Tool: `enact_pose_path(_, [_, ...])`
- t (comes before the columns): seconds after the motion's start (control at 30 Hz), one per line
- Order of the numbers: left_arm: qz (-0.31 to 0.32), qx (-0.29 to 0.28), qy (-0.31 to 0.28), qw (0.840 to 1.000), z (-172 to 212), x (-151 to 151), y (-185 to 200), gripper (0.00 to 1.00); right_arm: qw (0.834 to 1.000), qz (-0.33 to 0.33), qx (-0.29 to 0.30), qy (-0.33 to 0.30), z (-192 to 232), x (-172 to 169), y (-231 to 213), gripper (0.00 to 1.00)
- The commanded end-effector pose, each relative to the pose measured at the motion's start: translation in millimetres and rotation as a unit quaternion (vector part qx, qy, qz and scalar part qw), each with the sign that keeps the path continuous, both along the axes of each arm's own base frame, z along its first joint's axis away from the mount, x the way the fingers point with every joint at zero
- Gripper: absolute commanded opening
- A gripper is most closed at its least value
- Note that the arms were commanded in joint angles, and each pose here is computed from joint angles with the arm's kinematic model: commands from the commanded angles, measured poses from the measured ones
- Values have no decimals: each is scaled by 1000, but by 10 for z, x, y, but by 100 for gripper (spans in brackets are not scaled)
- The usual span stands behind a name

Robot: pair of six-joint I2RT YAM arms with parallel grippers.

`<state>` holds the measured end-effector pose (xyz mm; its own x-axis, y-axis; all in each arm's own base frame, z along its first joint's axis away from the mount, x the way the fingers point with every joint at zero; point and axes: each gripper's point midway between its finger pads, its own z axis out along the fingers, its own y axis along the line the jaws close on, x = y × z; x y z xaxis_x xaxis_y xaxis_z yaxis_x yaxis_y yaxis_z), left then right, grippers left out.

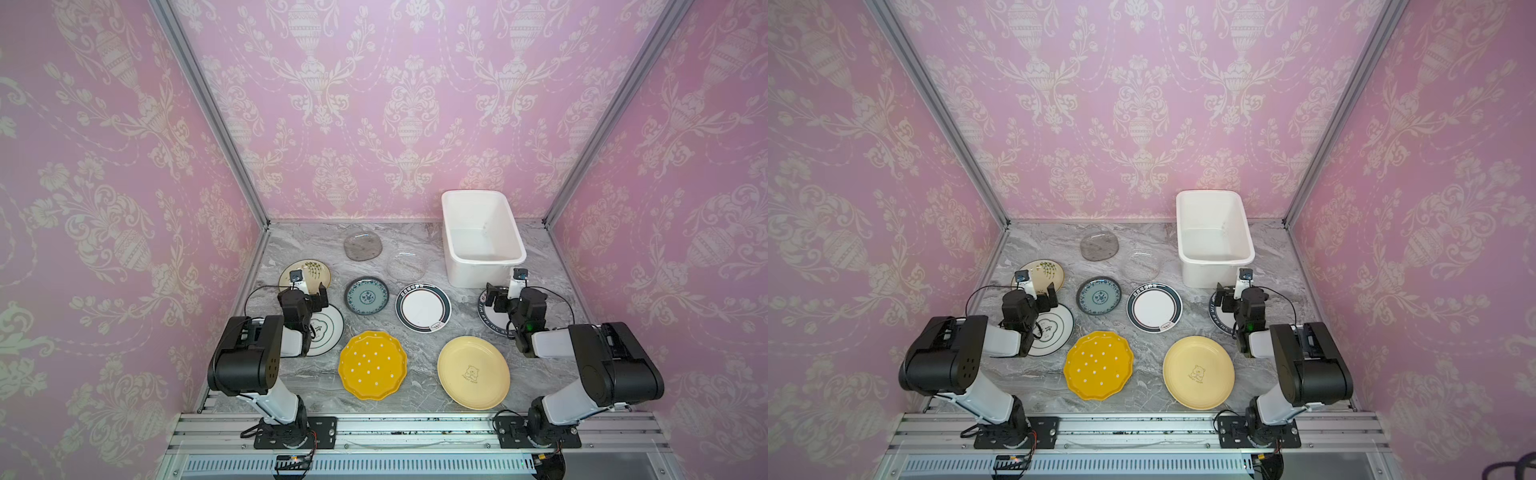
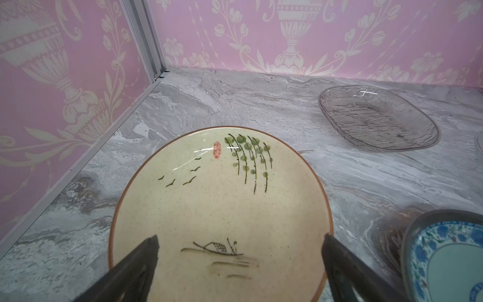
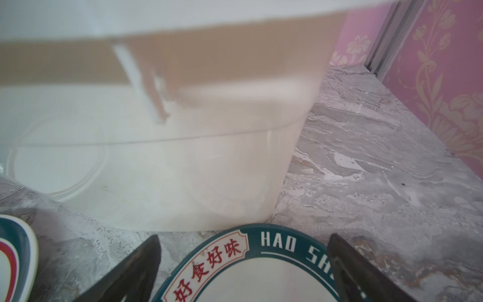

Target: Place the plates into the plastic bin on the countertop

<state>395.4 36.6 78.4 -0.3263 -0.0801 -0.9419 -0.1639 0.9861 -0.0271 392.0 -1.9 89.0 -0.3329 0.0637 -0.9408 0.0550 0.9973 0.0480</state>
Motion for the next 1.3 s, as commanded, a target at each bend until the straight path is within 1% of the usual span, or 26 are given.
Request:
enact_pose_path(0.0, [-15,7,0,1000,-11,-9,-38,99,1000,-3,-12,-12,72,13,-10,100])
enact_pose_path(0.93, [-14,6,1,1000,-16,-8,-33,99,1000,1,-11,-18,100,-5,1,100])
enact_pose_path(1.0, [-13,7,-2,1000,-2,-14,-29,99,1000,2,-12,-23,219,-16,2,100])
enact_pose_path(1.1, [-29,16,-16,999,149,-66,-107,99,1000,2,-13,0,444,-41,17,100])
enact_pose_path(1.2, [-29,31,-2,999,418,-128,-177,99,1000,0,18,17,712,-120,42,100])
enact_pose_path(1.27, [-28,19,10,999,633,-193,-219,99,999,16,43,25,869,-209,125,100])
